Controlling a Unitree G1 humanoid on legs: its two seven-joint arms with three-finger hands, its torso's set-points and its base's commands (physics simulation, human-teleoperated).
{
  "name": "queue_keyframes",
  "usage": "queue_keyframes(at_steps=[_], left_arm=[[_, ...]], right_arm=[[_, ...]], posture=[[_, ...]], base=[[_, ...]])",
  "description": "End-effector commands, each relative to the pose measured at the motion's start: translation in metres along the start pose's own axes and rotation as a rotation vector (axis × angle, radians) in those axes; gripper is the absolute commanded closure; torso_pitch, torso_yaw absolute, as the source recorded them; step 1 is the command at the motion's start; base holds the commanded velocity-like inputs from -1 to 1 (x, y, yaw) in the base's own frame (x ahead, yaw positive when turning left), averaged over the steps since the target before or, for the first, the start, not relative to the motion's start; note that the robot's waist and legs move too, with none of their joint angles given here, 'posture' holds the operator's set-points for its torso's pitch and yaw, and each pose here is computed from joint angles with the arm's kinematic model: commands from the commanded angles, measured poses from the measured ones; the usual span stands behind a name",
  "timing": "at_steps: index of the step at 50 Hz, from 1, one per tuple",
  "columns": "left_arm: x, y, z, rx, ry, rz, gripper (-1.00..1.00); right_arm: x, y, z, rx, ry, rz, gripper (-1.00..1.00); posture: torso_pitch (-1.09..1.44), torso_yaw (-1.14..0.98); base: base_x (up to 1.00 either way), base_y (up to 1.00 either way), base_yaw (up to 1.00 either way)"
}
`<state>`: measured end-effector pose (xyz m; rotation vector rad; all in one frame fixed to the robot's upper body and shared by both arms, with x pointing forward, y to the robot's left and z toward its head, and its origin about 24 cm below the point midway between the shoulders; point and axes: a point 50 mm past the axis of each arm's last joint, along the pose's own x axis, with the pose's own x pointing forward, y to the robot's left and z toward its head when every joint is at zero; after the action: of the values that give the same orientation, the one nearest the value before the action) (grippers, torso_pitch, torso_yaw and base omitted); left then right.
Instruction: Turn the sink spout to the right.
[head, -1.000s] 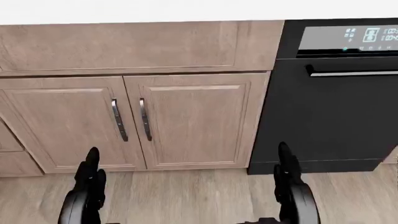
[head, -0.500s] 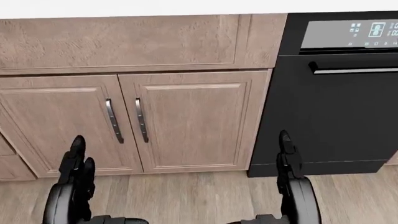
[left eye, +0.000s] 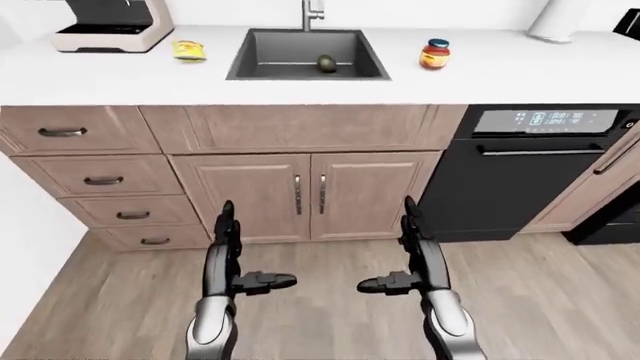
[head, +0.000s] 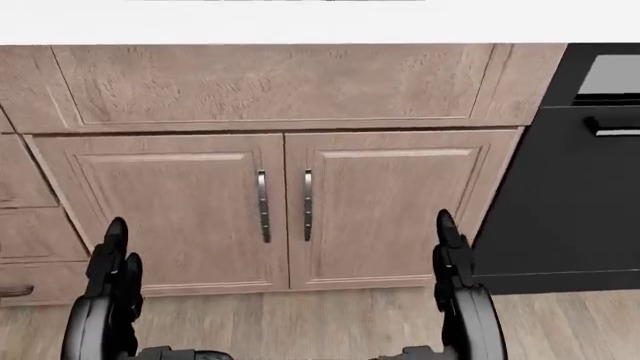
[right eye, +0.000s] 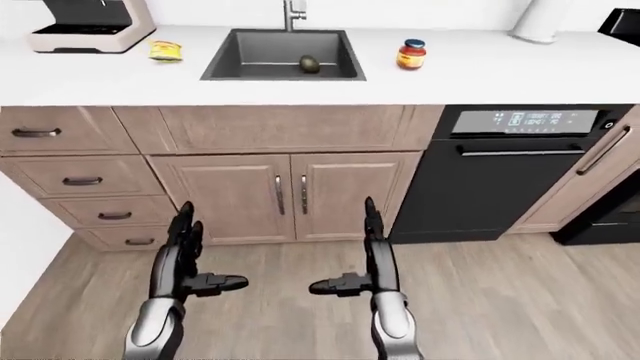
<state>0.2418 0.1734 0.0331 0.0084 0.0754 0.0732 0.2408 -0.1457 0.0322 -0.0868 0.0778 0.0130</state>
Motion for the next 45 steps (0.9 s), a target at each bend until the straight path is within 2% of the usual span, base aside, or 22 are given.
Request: queue_keyframes(at_steps=[1,6,8,11,12,14,15,17,22,26,29,36,39,42,45], left_arm=[[0.003,-0.005,0.017,-0.005,-0.089,-0.025,-1.00],[0.003,-0.004,0.017,-0.007,-0.089,-0.023,-1.00],[0.003,-0.004,0.017,-0.007,-0.089,-0.023,-1.00],[0.007,-0.007,0.018,-0.043,-0.055,-0.065,-1.00],[0.015,-0.001,0.024,-0.053,-0.056,-0.046,-1.00],[0.023,0.000,0.034,-0.051,-0.051,-0.057,-1.00],[0.030,0.003,0.049,-0.040,-0.062,-0.053,-1.00],[0.041,0.007,0.066,-0.042,-0.068,-0.039,-1.00],[0.070,0.001,0.095,0.037,-0.069,-0.022,-1.00],[0.088,0.000,0.120,0.063,-0.079,-0.006,-1.00],[0.103,0.003,0.131,0.061,-0.071,0.015,-1.00],[0.120,0.011,0.159,0.070,-0.083,0.063,-1.00],[0.130,0.022,0.177,0.067,-0.089,0.103,-1.00],[0.130,0.027,0.190,0.063,-0.100,0.116,-1.00],[0.122,0.031,0.205,0.058,-0.129,0.130,-1.00]], right_arm=[[0.002,-0.004,0.016,0.001,-0.087,-0.018,-1.00],[0.005,-0.001,0.013,0.009,-0.060,0.002,-1.00],[0.008,-0.003,0.012,0.017,-0.047,-0.014,-1.00],[0.012,-0.010,0.008,0.014,-0.029,-0.031,-1.00],[0.015,-0.019,0.013,0.037,-0.034,-0.056,-1.00],[0.022,-0.024,0.028,0.024,-0.035,-0.062,-1.00],[0.028,-0.028,0.043,0.012,-0.044,-0.061,-1.00],[0.042,-0.037,0.055,-0.018,-0.048,-0.081,-1.00],[0.068,-0.046,0.082,-0.018,-0.042,-0.055,-1.00],[0.087,-0.051,0.109,-0.019,-0.046,-0.029,-1.00],[0.097,-0.056,0.129,-0.033,-0.052,-0.032,-1.00],[0.116,-0.068,0.158,-0.039,-0.056,-0.037,-1.00],[0.114,-0.072,0.180,-0.056,-0.072,-0.051,-1.00],[0.110,-0.073,0.198,-0.067,-0.084,-0.055,-1.00],[0.108,-0.072,0.203,-0.072,-0.094,-0.056,-1.00]], posture=[[0.00,0.00],[0.00,0.00],[0.00,0.00],[0.00,0.00],[0.00,0.00],[0.00,0.00],[0.00,0.00],[0.00,0.00],[0.00,0.00],[0.00,0.00],[0.00,0.00],[0.00,0.00],[0.00,0.00],[0.00,0.00],[0.00,0.00]], base=[[0.00,0.00,0.00],[0.00,0.00,0.00],[0.00,0.00,0.00],[0.00,0.00,0.00],[0.00,0.00,0.00],[0.00,0.00,0.00],[0.00,0.00,0.00],[0.00,0.00,0.00],[0.00,0.00,0.00],[0.00,0.00,0.00],[0.00,0.00,0.00],[0.00,0.00,0.00],[0.00,0.00,0.00],[0.00,0.00,0.00],[0.00,0.00,0.00]])
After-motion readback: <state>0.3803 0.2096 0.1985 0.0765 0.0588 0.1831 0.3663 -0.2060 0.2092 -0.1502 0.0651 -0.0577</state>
